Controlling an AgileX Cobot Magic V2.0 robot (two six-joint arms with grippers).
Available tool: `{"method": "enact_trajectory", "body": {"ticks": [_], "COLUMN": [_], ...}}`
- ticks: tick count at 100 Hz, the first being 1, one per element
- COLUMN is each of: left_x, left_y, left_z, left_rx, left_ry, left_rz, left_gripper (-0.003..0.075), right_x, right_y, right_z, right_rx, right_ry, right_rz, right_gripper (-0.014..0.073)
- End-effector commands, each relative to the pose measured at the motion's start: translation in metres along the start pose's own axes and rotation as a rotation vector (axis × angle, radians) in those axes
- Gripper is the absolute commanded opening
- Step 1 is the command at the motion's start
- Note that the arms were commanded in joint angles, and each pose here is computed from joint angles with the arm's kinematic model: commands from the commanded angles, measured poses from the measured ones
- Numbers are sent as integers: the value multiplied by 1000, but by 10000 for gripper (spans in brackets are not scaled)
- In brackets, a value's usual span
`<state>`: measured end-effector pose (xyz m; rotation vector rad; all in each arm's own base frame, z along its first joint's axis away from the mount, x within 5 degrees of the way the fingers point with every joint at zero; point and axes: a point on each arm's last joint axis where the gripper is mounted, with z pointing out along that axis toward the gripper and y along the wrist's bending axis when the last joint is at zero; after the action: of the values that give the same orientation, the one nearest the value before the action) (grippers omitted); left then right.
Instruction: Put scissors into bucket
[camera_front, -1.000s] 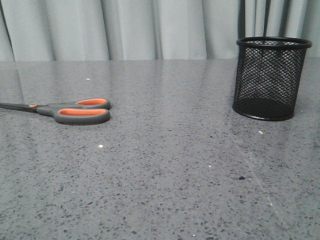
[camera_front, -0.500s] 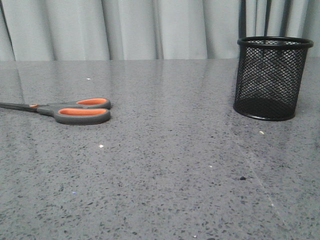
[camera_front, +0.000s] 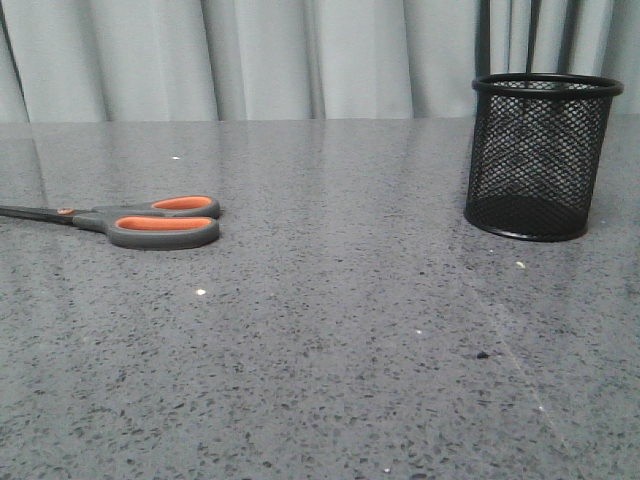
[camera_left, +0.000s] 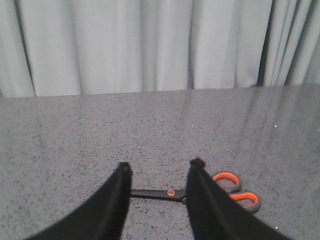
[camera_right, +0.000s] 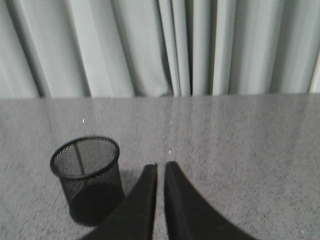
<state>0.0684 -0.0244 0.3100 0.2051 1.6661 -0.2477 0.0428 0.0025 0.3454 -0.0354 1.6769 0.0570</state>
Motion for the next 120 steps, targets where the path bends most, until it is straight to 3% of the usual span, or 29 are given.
{"method": "enact_trajectory", "body": {"ticks": [1, 12, 21, 42, 60, 79, 88, 101, 120], "left_x": [-30, -47, -56, -72, -71, -44, -35, -24, -14], "left_y": [-1, -8, -16, -26, -31, -32, -32, -34, -38], "left_z": [13, 31, 48, 103, 158, 206, 222, 238, 252], "left_rx": [37, 143, 253, 462, 559, 700, 737, 872, 905], "left_ry": [-9, 97, 215, 536, 649, 861, 893, 865, 875], "left_rz": [74, 236, 367, 681, 898, 971, 990, 1136, 1100], "left_gripper": [447, 422, 374, 369, 369, 369, 369, 369, 369], "right_x": [-21, -25, -26, -26, -26, -25, -25, -25, -25], "right_y": [2, 5, 6, 6, 6, 7, 8, 9, 9], "right_z": [6, 13, 15, 15, 15, 15, 15, 15, 15], "right_rx": [-26, -63, -81, -81, -81, -95, -106, -119, -120], "right_ry": [-14, 14, 25, 26, 26, 29, 29, 29, 29], "right_rz": [-20, 7, 17, 17, 17, 18, 16, 15, 17], "right_gripper": [169, 429, 532, 528, 528, 528, 528, 528, 528]}}
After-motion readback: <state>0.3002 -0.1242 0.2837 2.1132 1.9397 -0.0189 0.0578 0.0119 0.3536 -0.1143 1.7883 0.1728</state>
